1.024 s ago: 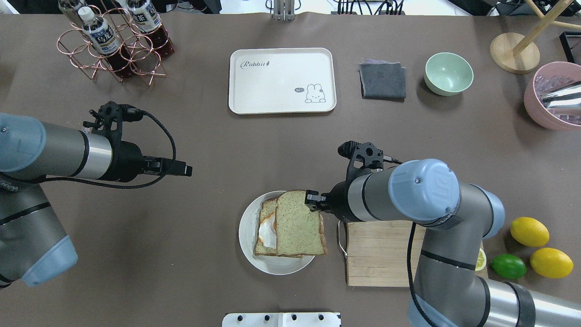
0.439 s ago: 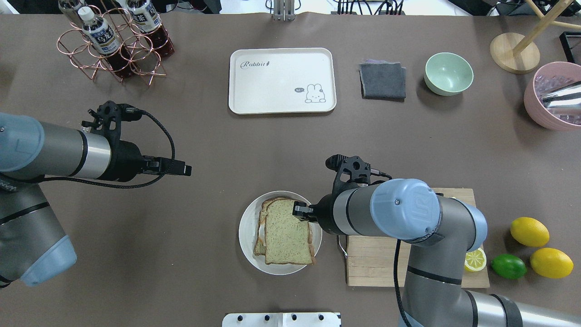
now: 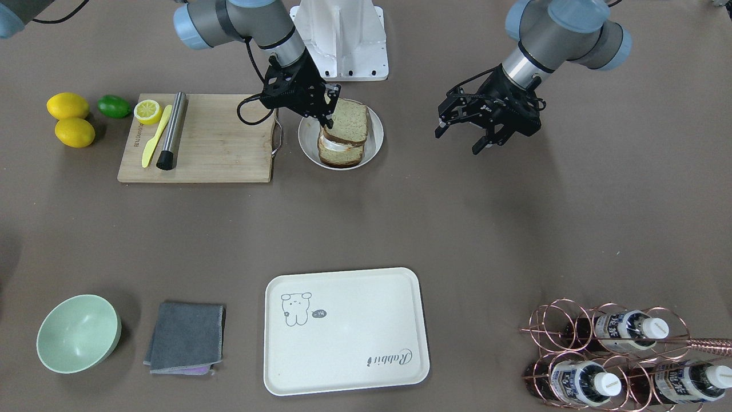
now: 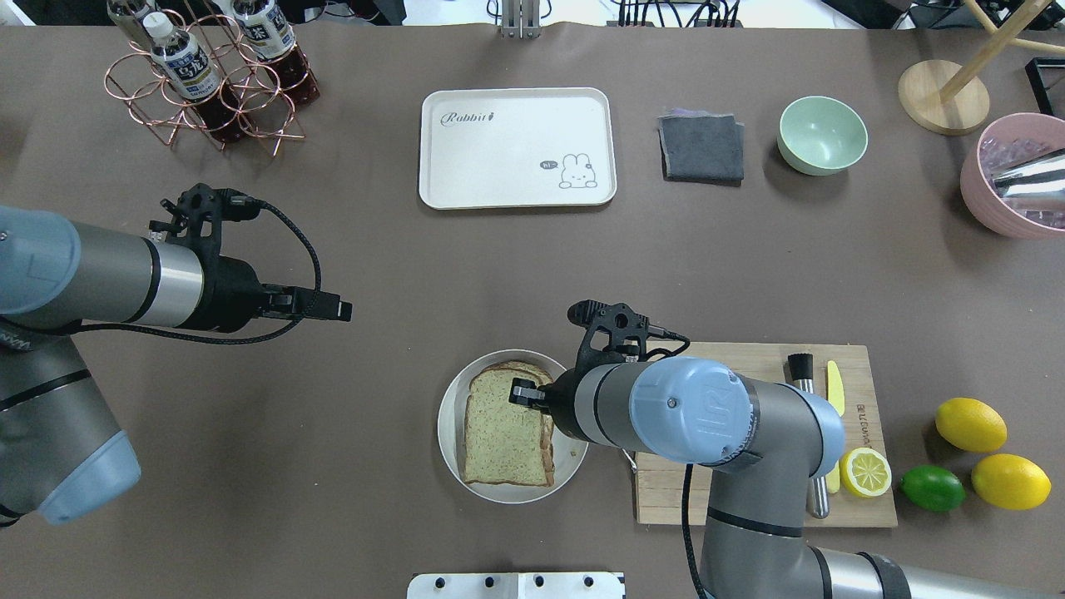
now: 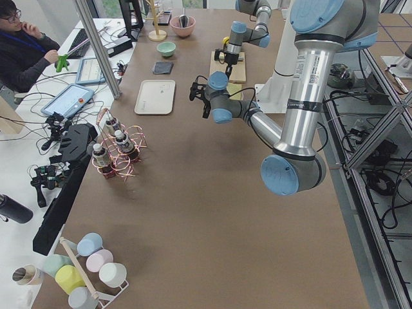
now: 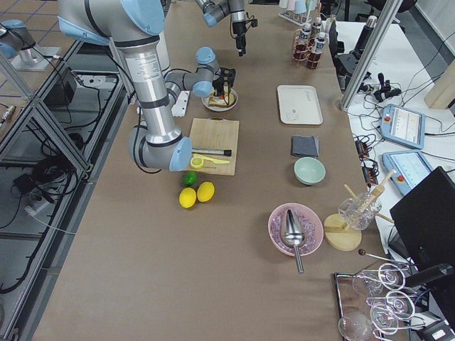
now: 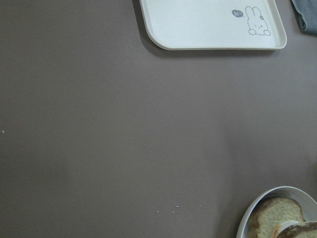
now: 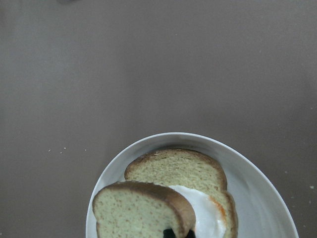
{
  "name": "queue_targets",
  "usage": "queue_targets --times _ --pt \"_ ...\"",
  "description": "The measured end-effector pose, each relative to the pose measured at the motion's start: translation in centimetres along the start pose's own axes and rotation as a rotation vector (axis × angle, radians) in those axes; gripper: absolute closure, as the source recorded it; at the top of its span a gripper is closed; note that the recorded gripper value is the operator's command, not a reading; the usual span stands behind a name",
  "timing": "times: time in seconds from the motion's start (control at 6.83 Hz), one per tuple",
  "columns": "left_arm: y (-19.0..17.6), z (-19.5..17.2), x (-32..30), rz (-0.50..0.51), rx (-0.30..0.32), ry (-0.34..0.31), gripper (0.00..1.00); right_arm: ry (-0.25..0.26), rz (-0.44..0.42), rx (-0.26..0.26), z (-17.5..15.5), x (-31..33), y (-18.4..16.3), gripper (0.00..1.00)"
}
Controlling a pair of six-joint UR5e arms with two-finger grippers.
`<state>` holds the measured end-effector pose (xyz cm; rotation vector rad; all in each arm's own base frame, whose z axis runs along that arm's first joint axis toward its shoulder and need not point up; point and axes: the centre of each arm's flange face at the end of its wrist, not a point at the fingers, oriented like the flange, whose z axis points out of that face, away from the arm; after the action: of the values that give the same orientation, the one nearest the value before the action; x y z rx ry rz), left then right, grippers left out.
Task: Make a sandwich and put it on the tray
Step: 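Lay the bread slice on top of the egg and open the right gripper, then withdraw the right arm from the plate while the left gripper approaches it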
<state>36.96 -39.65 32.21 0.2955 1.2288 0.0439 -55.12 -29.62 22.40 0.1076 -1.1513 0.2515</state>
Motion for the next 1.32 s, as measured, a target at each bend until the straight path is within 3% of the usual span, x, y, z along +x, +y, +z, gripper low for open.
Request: queue_targets --times 0.29,0.44,0.59,1.02,1.32 --pt "0.0 0.1 0.3 -0.002 -0.001 0.004 0.02 0.016 0.0 0.014 0.8 0.5 -0.3 1.0" --pt "0.0 0.1 0.4 -0.002 -0.001 0.006 0.02 0.022 -0.002 0.019 1.0 0.6 -0.3 0.29" --pt "0.0 0.1 0.4 -0.001 -0.001 0.006 0.02 0.028 -0.007 0.027 1.2 0.8 -0.4 0.0" --pt "0.0 0.1 0.6 0.0 -0.002 0.01 0.02 0.033 -0.062 0.059 1.1 0.8 -1.6 0.0" --pt "0.0 0.1 0.9 0.003 -0.001 0.015 0.02 0.049 -0.05 0.051 -0.1 1.7 -5.4 0.0"
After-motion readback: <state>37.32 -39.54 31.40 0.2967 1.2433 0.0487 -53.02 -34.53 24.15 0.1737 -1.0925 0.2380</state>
